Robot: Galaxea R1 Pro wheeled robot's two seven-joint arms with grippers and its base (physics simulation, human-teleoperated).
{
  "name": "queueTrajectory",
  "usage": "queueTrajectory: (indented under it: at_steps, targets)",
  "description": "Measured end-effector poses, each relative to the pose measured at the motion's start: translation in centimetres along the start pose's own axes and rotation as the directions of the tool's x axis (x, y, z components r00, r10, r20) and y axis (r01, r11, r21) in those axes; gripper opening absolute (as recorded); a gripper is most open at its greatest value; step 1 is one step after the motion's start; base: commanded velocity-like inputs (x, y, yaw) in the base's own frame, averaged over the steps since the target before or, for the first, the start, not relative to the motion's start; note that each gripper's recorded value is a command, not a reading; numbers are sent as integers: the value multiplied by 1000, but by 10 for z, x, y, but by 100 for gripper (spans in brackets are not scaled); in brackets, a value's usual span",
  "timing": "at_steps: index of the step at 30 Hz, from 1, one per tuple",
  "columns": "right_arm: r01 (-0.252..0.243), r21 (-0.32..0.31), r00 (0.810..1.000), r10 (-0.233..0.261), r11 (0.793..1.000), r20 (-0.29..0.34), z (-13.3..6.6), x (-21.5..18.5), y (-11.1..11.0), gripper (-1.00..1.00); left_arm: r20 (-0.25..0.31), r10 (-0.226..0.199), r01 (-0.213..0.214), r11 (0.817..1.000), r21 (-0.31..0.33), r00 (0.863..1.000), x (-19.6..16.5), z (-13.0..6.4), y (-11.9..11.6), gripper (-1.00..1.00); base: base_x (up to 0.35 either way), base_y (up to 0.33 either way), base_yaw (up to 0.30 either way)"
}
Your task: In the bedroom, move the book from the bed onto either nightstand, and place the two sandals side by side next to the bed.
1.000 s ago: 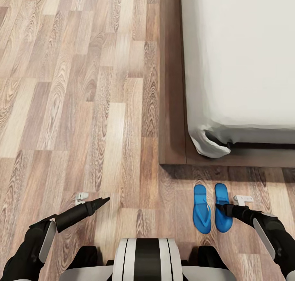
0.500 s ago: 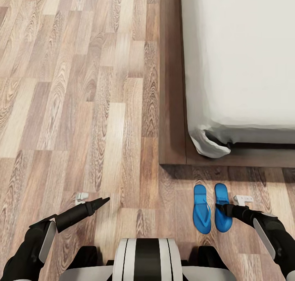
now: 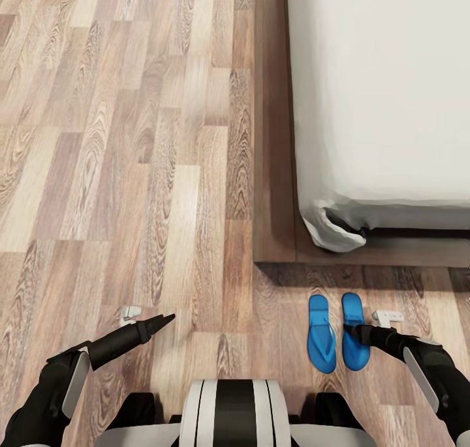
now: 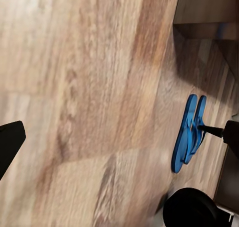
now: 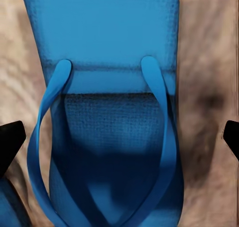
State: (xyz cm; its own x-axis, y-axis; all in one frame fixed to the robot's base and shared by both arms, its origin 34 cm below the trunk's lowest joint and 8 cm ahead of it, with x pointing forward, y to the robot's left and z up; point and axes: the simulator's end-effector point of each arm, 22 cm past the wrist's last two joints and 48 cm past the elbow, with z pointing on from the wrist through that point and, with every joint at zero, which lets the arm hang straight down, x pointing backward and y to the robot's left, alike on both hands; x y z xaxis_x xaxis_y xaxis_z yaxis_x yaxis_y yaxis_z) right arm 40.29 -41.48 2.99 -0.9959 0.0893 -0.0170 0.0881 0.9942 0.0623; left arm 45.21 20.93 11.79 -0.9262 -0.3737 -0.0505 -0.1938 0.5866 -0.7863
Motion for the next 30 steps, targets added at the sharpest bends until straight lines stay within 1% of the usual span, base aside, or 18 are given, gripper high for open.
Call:
queueTrajectory:
  at_steps: [15,30]
  targets:
    - [1,-11,998,-1,1000,57,-21,-27,5,100,35,45,-46,999,22,998,-21,-8,-24,100,0,0,0]
    - [3,-15,993,-1,1000,117,-45,-54,8,100,71,88,-91,995,40,994,-41,-17,-48,100,0,0,0]
